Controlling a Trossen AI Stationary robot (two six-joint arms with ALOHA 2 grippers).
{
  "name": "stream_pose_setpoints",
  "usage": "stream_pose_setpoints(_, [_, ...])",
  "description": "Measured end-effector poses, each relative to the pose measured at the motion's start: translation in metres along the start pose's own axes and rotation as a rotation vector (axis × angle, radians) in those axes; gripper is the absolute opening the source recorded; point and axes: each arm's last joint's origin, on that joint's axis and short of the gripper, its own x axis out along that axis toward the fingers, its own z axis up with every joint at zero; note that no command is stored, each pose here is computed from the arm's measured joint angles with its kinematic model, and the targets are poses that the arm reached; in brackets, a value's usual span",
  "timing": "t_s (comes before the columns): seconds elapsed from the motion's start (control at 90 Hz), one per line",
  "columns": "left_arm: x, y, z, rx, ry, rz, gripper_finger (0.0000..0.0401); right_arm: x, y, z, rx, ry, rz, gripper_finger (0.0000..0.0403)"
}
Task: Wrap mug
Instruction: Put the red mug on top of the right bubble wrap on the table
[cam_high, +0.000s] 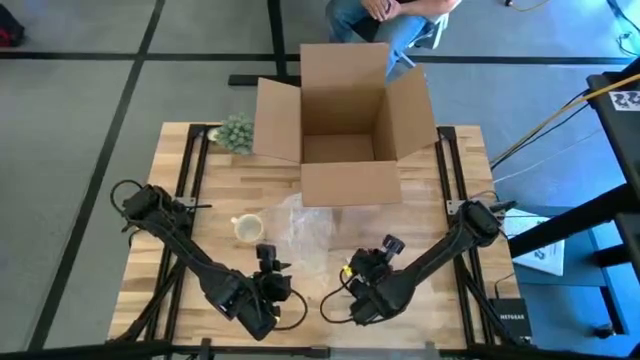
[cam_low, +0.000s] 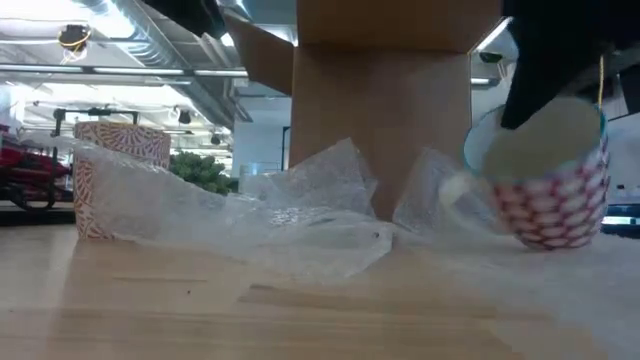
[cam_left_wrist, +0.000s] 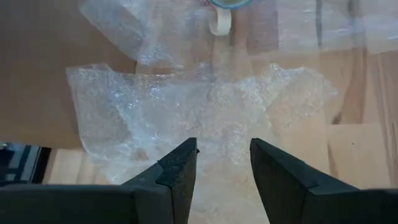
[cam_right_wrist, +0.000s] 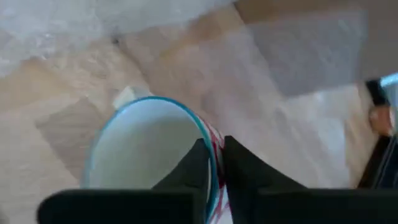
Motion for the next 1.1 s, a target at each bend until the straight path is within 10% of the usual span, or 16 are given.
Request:
stream_pose_setpoints(0.378, [0.006, 0.005, 0.002, -0.015, 0.012, 0.014, 0.0134, -0.022, -0.042, -0.020, 0.176, -0.027, 0.044, 0.0001])
stream_pose_setpoints(0.7, [0.013, 0.011, 0.005, -0.029, 0.028, 0.021, 0.0134, -0.022, -0.037, -0.049, 0.308, 0.002, 0.306, 0.0000])
stream_pose_setpoints(1.1, [0.016, 0.014, 0.006, -0.038, 0.039, 0.020, 0.0134, 0.008, -0.036, -0.082, 0.366, -0.034, 0.283, 0.0000])
